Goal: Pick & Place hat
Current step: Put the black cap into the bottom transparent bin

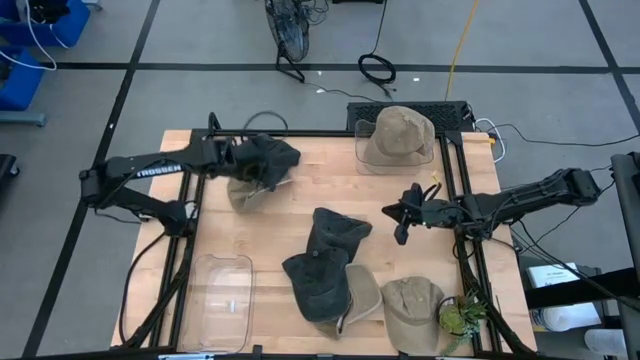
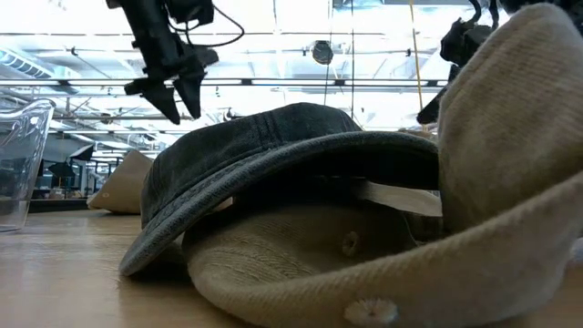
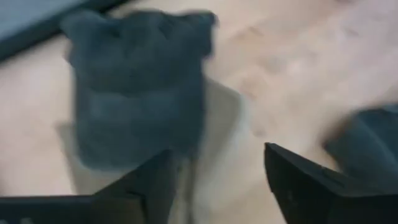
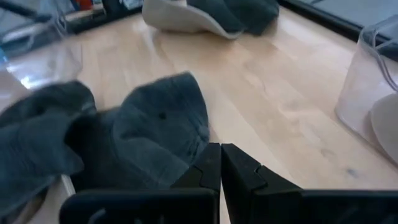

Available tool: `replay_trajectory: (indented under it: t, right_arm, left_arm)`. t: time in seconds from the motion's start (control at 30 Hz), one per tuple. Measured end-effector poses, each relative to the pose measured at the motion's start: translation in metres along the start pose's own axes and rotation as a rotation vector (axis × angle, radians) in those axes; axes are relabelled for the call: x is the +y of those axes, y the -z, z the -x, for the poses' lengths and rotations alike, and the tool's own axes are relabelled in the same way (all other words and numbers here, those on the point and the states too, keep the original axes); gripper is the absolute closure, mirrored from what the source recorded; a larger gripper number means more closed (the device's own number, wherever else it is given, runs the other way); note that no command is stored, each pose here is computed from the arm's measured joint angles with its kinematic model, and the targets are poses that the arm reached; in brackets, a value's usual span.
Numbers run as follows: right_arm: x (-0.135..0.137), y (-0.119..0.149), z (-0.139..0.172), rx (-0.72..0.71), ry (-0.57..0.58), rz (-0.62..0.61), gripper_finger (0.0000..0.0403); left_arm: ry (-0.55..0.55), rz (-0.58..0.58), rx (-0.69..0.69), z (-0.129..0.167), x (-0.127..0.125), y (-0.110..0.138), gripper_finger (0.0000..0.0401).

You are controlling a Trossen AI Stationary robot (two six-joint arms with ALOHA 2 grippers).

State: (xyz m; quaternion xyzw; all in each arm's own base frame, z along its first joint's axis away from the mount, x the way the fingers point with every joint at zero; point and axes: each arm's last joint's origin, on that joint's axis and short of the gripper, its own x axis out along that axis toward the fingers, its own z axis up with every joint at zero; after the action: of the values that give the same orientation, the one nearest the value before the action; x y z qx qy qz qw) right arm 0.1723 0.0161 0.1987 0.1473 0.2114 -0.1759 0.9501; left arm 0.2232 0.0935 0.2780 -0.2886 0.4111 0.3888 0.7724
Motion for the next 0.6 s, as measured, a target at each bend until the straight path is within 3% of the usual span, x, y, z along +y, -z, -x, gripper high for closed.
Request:
replay_trajectory:
  t: [0.13, 0.3, 0.47, 0.6]
  right_arm:
    - [-0.002, -0.007, -0.001, -0.059, 0.001, -0.036, 0.0403]
    - [-0.009, -0.015, -0.004, -0.112, 0.032, -0.088, 0.0403]
    - [-0.017, -0.021, -0.007, -0.154, 0.071, -0.139, 0.0403]
    - [-0.023, -0.025, -0.009, -0.178, 0.100, -0.160, 0.0403]
  left_arm:
    - [-0.049, -0.014, -0.043, -0.006, 0.029, -0.021, 0.0098]
    - [0.002, -0.067, -0.056, -0.020, 0.059, -0.045, 0.0050]
    - [-0.008, -0.010, 0.092, -0.046, 0.085, -0.068, 0.0041]
    - [-0.060, -0.035, 0.263, -0.069, 0.095, -0.086, 0.0041]
